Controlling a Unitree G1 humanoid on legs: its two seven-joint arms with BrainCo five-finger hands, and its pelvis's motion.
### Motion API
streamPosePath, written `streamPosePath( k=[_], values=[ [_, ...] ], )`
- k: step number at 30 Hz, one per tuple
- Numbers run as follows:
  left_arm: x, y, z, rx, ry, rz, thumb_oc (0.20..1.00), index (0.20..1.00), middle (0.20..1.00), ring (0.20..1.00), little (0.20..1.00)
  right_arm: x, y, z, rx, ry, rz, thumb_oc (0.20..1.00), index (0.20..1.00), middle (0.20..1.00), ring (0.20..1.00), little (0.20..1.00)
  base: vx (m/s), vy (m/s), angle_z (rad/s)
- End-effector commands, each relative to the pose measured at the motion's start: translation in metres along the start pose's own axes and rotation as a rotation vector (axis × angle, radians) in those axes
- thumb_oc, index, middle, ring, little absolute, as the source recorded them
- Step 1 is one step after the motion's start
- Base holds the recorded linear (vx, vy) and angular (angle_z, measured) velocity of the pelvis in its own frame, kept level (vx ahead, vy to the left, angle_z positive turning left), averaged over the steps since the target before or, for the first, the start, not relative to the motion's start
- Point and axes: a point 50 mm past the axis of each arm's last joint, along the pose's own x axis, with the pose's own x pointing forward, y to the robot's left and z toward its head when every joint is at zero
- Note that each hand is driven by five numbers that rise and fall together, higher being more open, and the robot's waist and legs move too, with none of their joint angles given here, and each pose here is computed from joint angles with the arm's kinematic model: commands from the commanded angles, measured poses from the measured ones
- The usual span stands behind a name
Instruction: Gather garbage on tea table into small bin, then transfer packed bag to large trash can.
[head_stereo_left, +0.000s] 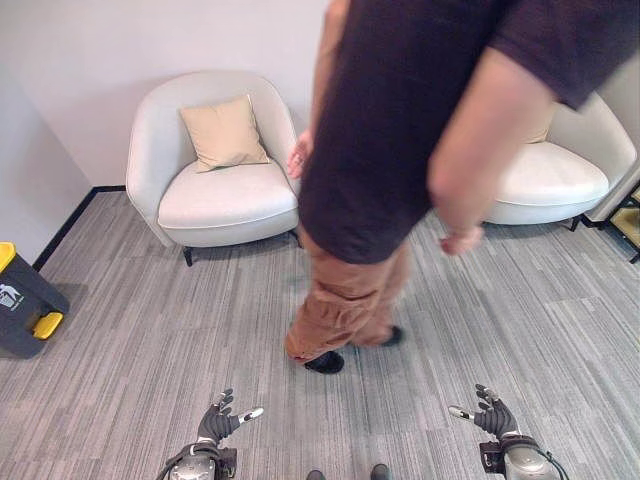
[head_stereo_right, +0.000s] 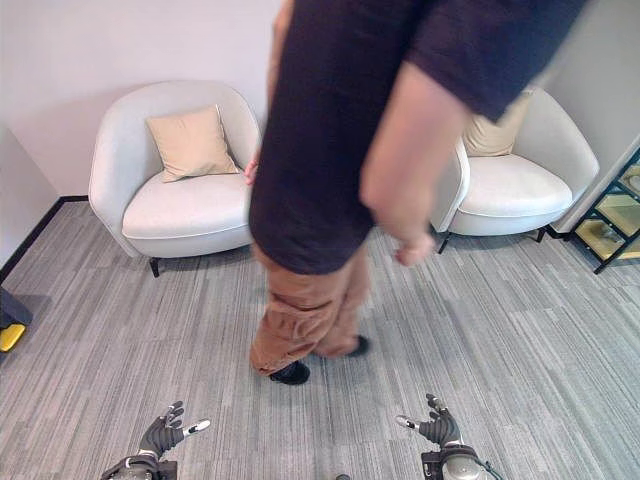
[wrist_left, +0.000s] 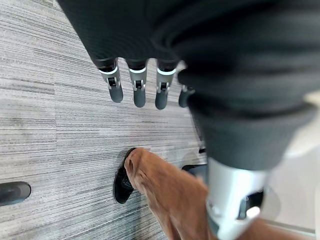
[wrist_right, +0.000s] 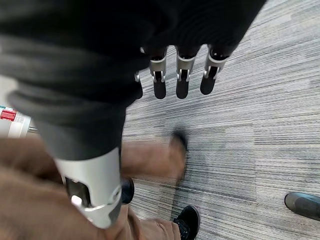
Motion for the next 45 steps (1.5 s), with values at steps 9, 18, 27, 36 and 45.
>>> streamPosePath(
  k=[9, 18, 27, 36, 45],
  values=[
    [0.011, 0.003, 0.027, 0.0, -0.085, 0.005, 1.0, 1.0, 1.0, 1.0, 1.0, 0.009, -0.006, 0.018, 0.057, -0.047, -0.029, 1.0, 1.0, 1.0, 1.0, 1.0, 0.01, 0.006, -0.01],
    [0.01, 0.013, 0.029, -0.021, -0.096, 0.046, 1.0, 1.0, 1.0, 1.0, 1.0, 0.012, -0.008, 0.025, 0.089, -0.057, -0.049, 1.0, 1.0, 1.0, 1.0, 1.0, 0.0, 0.054, -0.09],
    [0.01, 0.021, 0.034, -0.032, -0.12, 0.077, 1.0, 1.0, 1.0, 1.0, 1.0, 0.019, -0.008, 0.044, 0.084, -0.097, -0.051, 1.0, 1.0, 1.0, 1.0, 1.0, 0.03, 0.07, -0.3],
    [0.013, 0.017, 0.039, -0.032, -0.132, 0.069, 1.0, 1.0, 1.0, 1.0, 1.0, 0.017, -0.015, 0.057, 0.062, -0.158, -0.066, 1.0, 1.0, 1.0, 1.0, 1.0, 0.18, -0.086, -0.28],
    [0.014, -0.013, 0.04, -0.03, -0.127, -0.038, 1.0, 1.0, 1.0, 1.0, 1.0, 0.011, -0.027, 0.048, 0.082, -0.164, -0.09, 1.0, 1.0, 1.0, 1.0, 1.0, 0.24, -0.234, 0.35]
  ],
)
